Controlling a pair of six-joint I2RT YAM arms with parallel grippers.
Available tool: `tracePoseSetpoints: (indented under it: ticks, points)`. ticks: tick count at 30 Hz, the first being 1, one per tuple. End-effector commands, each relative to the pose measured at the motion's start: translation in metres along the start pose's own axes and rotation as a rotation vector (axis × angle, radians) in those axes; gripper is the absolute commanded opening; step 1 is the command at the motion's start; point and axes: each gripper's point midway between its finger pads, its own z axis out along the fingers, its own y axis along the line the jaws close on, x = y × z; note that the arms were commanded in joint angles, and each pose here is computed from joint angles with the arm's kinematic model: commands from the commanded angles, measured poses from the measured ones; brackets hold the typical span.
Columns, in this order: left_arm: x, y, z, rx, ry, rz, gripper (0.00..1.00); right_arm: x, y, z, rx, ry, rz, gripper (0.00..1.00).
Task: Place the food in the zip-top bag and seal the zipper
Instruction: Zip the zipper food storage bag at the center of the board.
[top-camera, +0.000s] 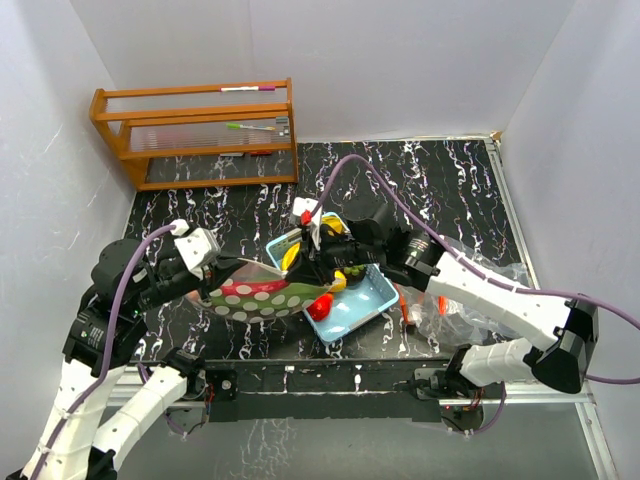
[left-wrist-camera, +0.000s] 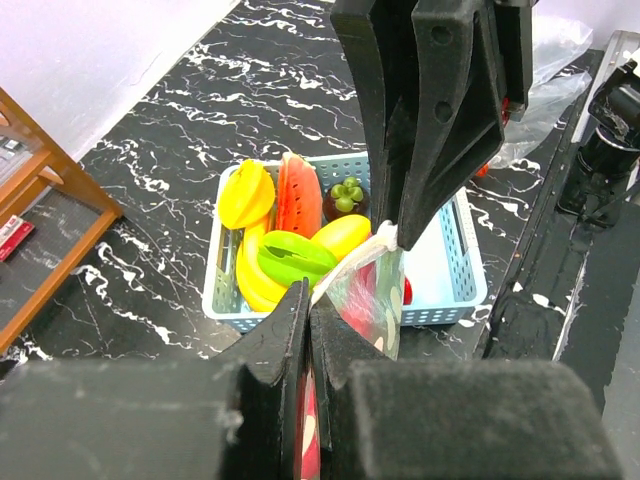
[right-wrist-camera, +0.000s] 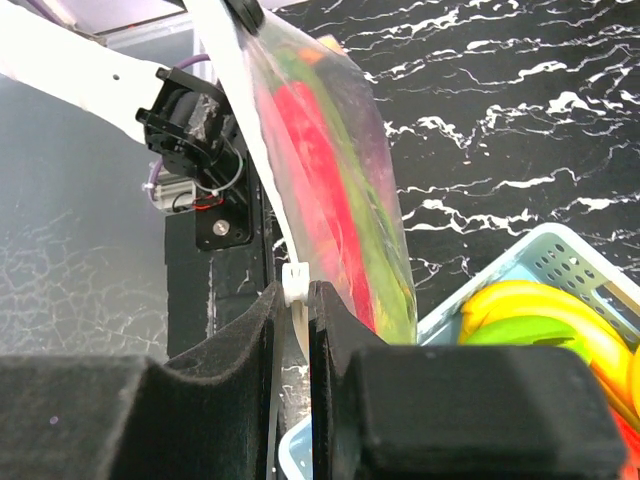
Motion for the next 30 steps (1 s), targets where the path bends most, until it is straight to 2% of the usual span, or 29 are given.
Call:
tracePoseSetpoints:
  ticks: [1,18,30]
  points:
    - [-0.050,0.006,-0.014,-0.051,-0.143,0.105,0.00,0.007,-0.011,-0.012,0.083,0.014,0.012,0.08]
    - [-0.060,0.009,-0.026,-0.093,-0.146,0.144,0.00,0.018,-0.040,-0.054,0.298,0.009,0.005,0.08]
    - [-0.066,0.014,-0.031,-0.123,-0.151,0.164,0.00,0.030,-0.050,-0.071,0.345,0.024,0.022,0.08]
